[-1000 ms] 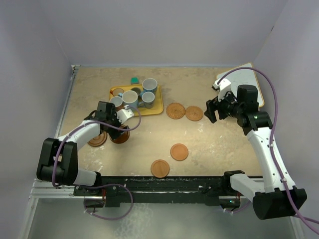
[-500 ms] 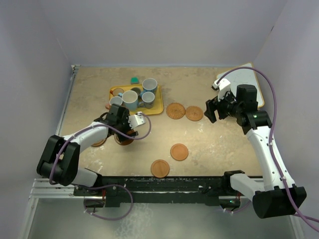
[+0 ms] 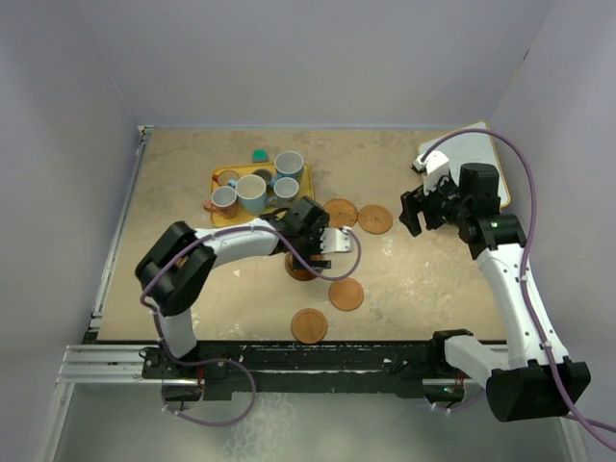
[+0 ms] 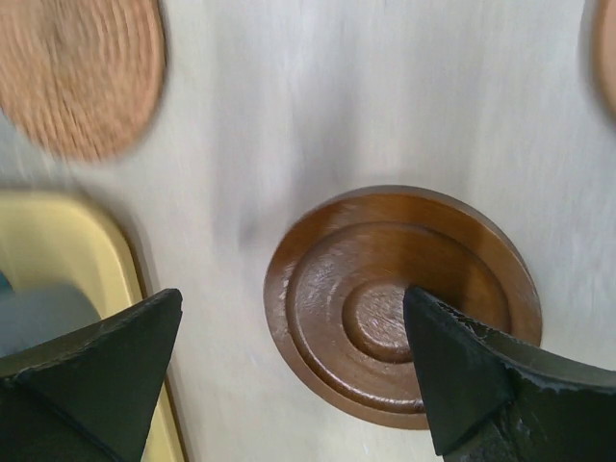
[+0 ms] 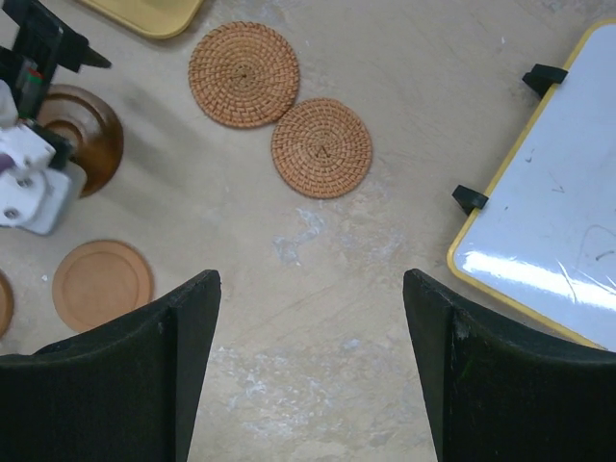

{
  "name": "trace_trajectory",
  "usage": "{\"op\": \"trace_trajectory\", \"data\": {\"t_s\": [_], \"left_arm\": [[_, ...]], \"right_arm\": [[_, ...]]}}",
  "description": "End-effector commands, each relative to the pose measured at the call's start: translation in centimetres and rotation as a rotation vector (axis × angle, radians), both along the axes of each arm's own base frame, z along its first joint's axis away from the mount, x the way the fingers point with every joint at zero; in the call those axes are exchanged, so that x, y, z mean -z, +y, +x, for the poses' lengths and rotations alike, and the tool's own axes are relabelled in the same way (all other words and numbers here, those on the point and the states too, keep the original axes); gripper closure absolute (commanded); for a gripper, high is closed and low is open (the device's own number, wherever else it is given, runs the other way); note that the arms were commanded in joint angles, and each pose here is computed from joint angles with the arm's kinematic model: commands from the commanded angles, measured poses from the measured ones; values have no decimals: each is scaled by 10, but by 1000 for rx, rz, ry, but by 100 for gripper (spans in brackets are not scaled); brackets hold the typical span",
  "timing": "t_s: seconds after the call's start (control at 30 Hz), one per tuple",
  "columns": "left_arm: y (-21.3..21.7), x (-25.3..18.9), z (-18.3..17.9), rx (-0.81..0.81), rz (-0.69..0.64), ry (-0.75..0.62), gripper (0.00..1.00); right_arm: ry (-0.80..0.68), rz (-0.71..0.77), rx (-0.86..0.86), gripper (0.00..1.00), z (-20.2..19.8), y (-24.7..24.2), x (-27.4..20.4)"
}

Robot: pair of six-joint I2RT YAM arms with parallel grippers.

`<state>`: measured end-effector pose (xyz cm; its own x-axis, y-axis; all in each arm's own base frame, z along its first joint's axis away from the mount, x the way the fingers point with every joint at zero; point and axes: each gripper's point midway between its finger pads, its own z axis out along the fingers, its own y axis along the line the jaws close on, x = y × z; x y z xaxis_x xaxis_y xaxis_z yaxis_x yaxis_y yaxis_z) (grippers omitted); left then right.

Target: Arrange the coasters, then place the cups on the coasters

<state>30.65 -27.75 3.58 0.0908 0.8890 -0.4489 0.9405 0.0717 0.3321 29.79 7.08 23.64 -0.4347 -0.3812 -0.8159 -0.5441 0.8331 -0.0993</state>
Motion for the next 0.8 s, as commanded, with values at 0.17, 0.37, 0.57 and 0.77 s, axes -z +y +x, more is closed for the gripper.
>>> {"op": "trace_trajectory", "data": {"t_s": [0.17, 0.37, 0.57, 0.77], "left_arm": [[-113, 24, 11, 87, -81, 67, 6], [-168, 30, -2, 154, -140, 116, 5], [-207, 26, 6, 92, -241, 186, 5], [-216, 24, 35, 0, -273, 147, 5]], "right_arm": [[-74, -5, 104, 21, 8, -25, -20], [-48, 2, 173, 21, 8, -33, -16], [-71, -13, 265, 21, 12, -48, -20], [-102, -9, 307, 21, 11, -55, -28]]}}
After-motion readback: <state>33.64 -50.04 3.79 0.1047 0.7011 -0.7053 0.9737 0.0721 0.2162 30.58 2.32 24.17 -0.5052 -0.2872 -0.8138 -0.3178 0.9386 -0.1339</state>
